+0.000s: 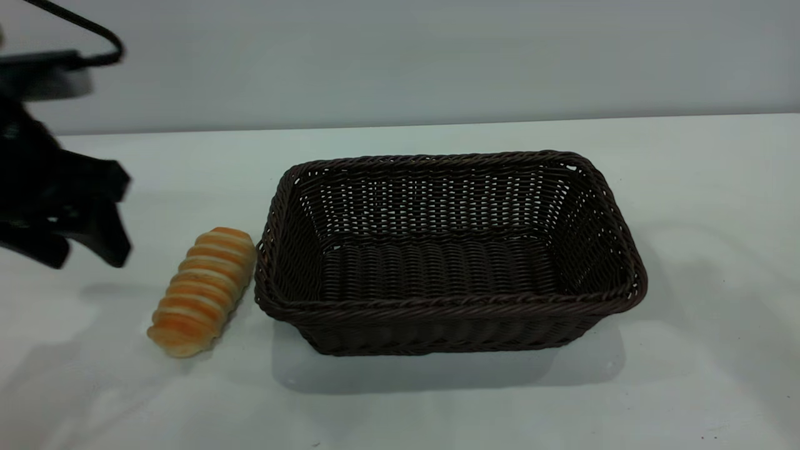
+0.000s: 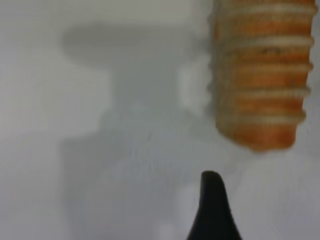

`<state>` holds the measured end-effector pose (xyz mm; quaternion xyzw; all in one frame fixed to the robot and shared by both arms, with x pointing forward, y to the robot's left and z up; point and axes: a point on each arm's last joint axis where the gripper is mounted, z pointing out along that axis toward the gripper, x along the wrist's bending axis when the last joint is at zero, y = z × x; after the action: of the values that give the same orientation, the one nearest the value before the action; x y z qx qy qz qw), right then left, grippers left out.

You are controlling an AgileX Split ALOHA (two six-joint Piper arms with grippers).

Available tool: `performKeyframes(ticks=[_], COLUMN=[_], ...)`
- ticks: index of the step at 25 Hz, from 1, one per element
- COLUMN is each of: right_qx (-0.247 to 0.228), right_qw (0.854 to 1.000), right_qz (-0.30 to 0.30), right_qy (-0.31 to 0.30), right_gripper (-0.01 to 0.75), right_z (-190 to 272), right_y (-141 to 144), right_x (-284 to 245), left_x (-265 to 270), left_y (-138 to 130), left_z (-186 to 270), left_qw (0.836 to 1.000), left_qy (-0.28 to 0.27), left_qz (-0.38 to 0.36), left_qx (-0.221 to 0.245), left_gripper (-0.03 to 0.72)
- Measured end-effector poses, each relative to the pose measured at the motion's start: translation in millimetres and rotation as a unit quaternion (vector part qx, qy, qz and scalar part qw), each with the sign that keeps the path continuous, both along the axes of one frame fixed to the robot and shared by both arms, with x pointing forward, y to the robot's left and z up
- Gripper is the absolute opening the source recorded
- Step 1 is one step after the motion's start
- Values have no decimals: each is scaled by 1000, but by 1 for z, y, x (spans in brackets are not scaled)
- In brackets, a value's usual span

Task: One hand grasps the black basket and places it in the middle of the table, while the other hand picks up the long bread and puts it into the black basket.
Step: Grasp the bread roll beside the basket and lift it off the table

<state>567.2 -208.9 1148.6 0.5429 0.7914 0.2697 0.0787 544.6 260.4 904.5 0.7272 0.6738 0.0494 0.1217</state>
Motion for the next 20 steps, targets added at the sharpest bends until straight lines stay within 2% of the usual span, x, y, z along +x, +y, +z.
performKeyframes(ticks=[4, 9, 16, 18, 20], right_qx=[8, 40, 45, 37, 25], right_qw=[999, 996, 998, 999, 999], right_qz=[10, 17, 19, 18, 17], right_qy=[-44, -78, -50, -30, -11], right_gripper=[398, 381, 378, 378, 378], right_z=[47, 68, 36, 16, -5], right_y=[-9, -14, -25, -29, -33], right_x=[-48, -96, -158, -174, -190], left_x=[20, 42, 63, 65, 66], left_y=[-12, -31, -43, -43, -43], left_z=[-19, -45, -84, -90, -92], left_qw=[1000, 999, 998, 997, 997], left_qy=[11, 25, 42, 46, 47], left_qz=[-20, -43, -55, -55, -59], left_qx=[3, 5, 9, 10, 13], left_gripper=[563, 563, 554, 508, 411])
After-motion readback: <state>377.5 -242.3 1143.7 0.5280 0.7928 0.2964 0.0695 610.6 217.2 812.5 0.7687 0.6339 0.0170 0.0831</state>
